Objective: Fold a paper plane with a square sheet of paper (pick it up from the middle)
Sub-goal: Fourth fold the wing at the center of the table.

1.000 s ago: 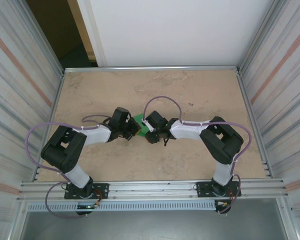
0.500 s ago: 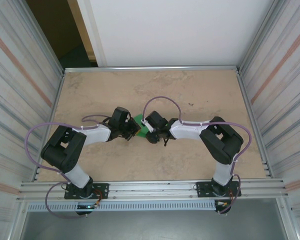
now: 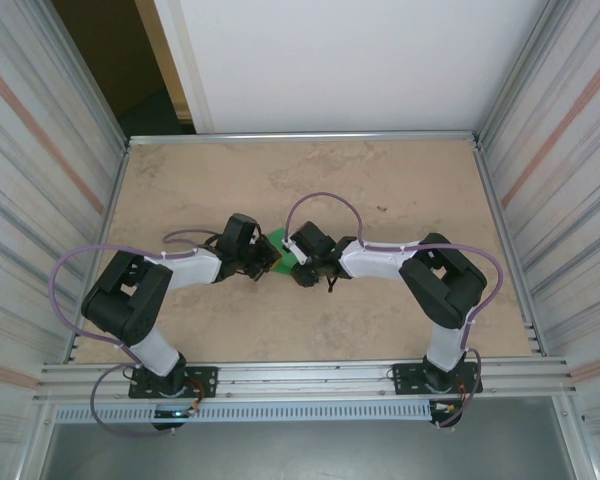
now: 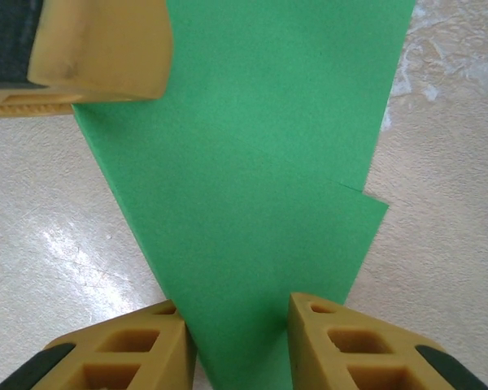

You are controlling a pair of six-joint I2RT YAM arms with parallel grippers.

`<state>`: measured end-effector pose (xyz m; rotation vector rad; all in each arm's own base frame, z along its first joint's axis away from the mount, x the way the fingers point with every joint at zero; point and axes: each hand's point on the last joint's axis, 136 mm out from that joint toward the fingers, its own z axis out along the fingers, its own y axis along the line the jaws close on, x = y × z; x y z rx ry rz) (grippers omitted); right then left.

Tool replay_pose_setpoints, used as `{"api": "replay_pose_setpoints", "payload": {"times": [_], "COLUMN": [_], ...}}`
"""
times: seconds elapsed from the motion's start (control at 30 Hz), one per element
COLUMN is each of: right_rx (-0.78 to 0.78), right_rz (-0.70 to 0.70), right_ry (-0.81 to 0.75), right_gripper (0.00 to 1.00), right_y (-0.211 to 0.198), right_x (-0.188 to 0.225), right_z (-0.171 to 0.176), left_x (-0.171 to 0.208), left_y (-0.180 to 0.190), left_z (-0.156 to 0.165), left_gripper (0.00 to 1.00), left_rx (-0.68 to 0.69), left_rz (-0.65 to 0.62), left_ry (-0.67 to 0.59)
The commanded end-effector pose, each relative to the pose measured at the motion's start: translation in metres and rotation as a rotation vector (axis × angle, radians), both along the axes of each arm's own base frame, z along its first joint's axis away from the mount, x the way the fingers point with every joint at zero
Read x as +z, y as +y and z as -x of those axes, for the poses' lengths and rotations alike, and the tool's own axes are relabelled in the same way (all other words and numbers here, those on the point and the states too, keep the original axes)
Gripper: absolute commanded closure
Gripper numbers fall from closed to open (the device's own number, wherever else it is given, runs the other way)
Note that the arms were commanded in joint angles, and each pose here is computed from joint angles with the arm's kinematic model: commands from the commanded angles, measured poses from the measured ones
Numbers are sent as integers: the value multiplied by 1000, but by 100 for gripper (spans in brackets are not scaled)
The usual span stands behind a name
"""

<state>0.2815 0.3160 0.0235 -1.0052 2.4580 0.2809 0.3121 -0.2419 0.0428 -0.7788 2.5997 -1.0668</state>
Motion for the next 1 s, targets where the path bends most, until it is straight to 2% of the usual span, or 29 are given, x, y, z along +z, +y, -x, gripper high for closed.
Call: {"api": "replay_pose_setpoints", "payload": {"times": [0.0, 0.2, 0.43, 0.63, 0.8, 0.97], "right_rx": [5, 13, -6, -59, -106, -133], "right_rz": [-20, -25, -59, -130, -222, -295], "right_ry": [4, 40, 110, 207, 326, 431], "right_gripper": [68, 74, 80, 82, 83, 84], "right_y": [7, 5, 6, 7, 7, 8], "right_x": [1, -4, -13, -16, -14, -15], "right_z": [2, 10, 21, 24, 23, 25], "left_x": [10, 21, 40, 52, 53, 46], "left_y": [-3, 12, 46, 71, 71, 54], "left_z": [-6, -13, -24, -20, -12, -5], "left_gripper": [92, 83, 69, 65, 63, 61], "left_rx": [-19, 7, 71, 110, 102, 48], "left_rz": [9, 1, -12, -32, -4, 63], "left_ry": [-25, -54, -101, -150, -177, -186]}}
